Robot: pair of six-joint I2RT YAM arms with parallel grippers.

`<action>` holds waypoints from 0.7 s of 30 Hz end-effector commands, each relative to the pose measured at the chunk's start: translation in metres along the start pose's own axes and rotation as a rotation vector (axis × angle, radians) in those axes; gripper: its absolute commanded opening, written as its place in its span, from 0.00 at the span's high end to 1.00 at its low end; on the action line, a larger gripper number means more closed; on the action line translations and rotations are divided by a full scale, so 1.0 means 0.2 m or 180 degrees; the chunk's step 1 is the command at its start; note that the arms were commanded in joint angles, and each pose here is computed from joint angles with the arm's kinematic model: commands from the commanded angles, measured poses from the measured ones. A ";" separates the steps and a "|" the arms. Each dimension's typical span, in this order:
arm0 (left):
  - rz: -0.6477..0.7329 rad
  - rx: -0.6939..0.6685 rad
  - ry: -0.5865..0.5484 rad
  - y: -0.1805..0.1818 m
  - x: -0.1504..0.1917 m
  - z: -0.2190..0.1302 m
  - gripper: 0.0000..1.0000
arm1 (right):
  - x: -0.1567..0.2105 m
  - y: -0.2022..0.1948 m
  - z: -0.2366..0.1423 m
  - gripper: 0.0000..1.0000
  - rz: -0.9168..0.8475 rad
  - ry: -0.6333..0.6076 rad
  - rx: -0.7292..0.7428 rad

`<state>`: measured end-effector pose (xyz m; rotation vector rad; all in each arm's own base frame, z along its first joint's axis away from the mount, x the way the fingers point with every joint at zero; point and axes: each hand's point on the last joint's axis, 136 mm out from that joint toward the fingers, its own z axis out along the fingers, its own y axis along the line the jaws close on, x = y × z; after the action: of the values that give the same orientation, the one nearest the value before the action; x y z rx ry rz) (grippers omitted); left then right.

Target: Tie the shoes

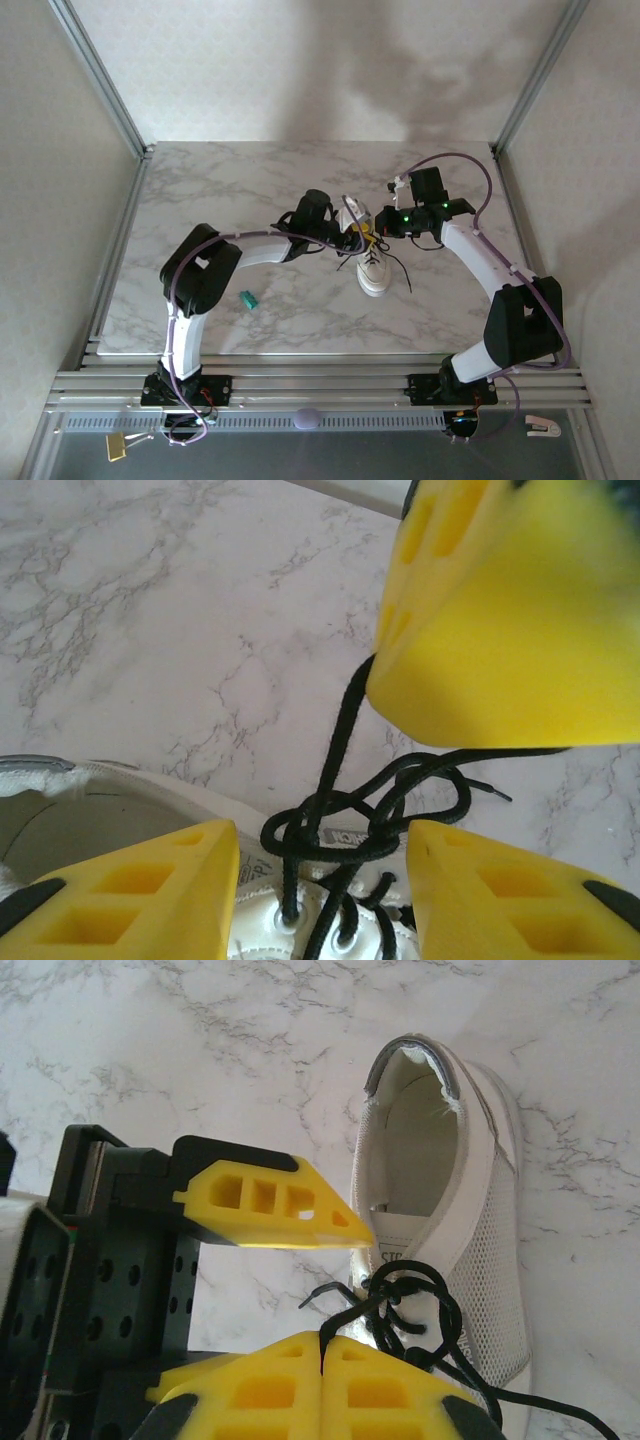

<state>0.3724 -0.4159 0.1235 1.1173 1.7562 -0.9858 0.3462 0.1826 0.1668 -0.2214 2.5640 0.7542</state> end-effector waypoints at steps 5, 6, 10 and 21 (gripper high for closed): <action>0.0087 -0.0021 -0.0146 0.02 -0.09 0.04 0.58 | -0.01 0.04 -0.01 1.00 -0.0050 -0.0013 -0.0100; 0.0076 -0.0034 -0.0153 0.02 -0.09 0.04 0.59 | -0.01 0.04 -0.01 1.00 -0.0049 -0.0011 -0.0103; 0.0059 -0.0024 -0.0158 0.03 -0.09 0.05 0.59 | -0.01 0.04 -0.01 1.00 -0.0049 -0.0008 -0.0117; -0.0013 0.0024 -0.0190 0.04 -0.09 0.09 0.71 | 0.00 0.05 0.00 1.00 -0.0038 0.0014 -0.0142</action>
<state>0.3839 -0.4250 0.1161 1.0898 1.7658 -1.0007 0.3456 0.1836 0.1672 -0.2245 2.5635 0.7634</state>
